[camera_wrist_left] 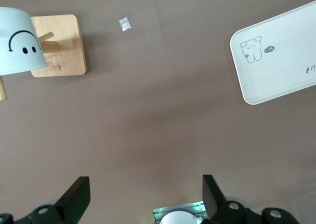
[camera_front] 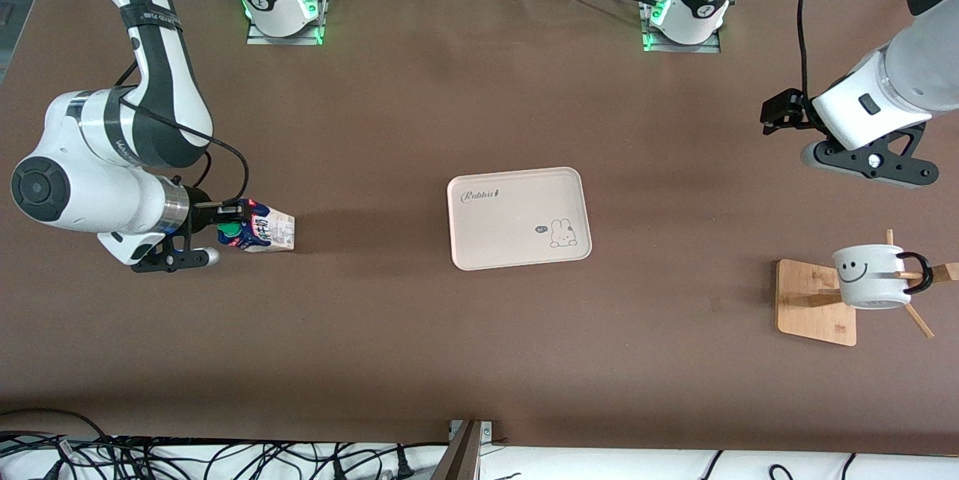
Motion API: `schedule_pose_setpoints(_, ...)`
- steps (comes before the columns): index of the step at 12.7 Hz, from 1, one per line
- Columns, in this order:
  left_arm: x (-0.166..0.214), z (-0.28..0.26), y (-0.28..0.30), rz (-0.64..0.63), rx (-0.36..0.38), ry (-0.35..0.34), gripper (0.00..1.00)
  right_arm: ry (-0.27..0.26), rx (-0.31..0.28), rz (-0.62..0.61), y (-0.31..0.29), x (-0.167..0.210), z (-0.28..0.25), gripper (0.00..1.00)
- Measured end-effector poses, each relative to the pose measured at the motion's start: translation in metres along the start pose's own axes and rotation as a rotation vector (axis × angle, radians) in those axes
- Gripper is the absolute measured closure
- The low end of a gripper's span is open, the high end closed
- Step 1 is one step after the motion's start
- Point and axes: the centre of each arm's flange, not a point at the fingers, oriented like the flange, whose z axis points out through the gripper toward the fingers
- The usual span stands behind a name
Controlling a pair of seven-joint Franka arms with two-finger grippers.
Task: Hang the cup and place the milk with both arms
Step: 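Lower the carton onto the table while the left gripper withdraws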
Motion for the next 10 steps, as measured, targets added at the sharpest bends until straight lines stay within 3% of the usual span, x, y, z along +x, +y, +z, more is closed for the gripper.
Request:
schedule_pose_setpoints(3,-0.018,-0.004,-0.018,-0.042,-0.062,0.01,0.0,0.03,-0.001,0.012,0.007,-0.015,0.024,0.59)
schedule_pose_setpoints(4,-0.023,-0.002,-0.025,-0.061,-0.069,0.048,0.0,0.029,0.0,0.015,0.008,-0.02,0.028,0.57)
schedule_pose_setpoints(6,-0.036,0.001,-0.022,-0.084,-0.052,0.159,0.0,0.035,0.001,-0.018,0.009,-0.024,0.027,0.37)
schedule_pose_setpoints(9,-0.06,0.005,-0.02,-0.129,-0.026,0.196,0.0,0.055,-0.004,-0.056,0.023,-0.022,0.018,0.01)
schedule_pose_setpoints(10,-0.063,0.005,-0.022,-0.143,-0.019,0.199,0.0,0.068,-0.004,-0.048,0.031,-0.021,0.011,0.0)
